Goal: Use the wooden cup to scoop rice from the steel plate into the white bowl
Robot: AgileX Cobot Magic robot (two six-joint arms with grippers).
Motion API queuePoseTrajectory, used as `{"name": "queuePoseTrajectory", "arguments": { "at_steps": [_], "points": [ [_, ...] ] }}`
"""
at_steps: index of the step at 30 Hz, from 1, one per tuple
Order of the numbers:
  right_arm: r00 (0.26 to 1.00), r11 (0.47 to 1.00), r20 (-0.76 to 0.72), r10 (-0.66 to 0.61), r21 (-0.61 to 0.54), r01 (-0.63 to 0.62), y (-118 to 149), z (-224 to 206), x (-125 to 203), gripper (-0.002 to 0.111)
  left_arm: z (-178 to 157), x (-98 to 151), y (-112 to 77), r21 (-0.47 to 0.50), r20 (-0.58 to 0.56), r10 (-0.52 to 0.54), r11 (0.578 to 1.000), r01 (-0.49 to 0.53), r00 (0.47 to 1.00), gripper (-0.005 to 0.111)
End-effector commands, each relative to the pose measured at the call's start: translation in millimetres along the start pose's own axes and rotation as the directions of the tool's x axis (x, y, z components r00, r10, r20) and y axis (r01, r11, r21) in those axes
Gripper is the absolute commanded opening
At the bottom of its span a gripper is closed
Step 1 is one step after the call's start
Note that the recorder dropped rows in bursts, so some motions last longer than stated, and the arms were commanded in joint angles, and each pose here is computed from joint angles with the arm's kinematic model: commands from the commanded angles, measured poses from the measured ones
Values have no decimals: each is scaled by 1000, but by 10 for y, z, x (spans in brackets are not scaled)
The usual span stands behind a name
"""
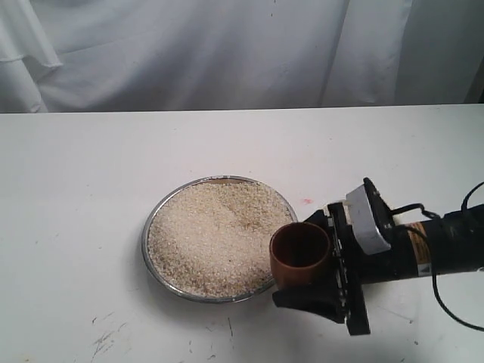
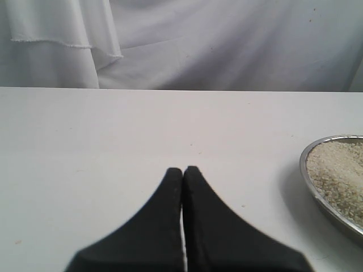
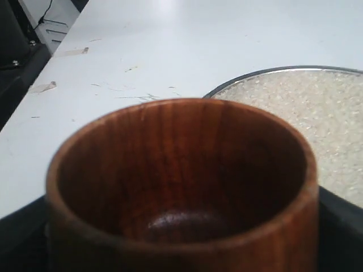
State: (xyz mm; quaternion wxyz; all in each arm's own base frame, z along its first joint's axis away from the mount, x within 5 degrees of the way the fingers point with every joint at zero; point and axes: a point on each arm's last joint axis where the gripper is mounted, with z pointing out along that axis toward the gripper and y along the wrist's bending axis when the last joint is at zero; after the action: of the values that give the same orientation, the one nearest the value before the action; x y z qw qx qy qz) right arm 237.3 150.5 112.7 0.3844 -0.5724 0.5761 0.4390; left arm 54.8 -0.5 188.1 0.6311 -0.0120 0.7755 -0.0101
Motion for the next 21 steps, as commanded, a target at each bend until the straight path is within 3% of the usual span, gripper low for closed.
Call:
{"name": "queuePoseTrajectory", "arguments": {
  "at_steps": [1,10,15,21],
  "points": [
    [995,991,55,-84,108,77,-225,-206,-249,24,0,7,-1,2,7,-4,1000,4,1000,0],
    [981,924,100,-165,364,119,-714,-703,-455,24,0,7,-1,2,7,-4,1000,4,1000,0],
    [984,808,49,-171,578,112,-1020,-987,-431,23,0,7,-1,2,7,-4,1000,4,1000,0],
    [984,745,101,-144,665,41,-1348,-1124,-224,19,0,7,-1,2,7,-4,1000,4,1000,0]
  ]
}}
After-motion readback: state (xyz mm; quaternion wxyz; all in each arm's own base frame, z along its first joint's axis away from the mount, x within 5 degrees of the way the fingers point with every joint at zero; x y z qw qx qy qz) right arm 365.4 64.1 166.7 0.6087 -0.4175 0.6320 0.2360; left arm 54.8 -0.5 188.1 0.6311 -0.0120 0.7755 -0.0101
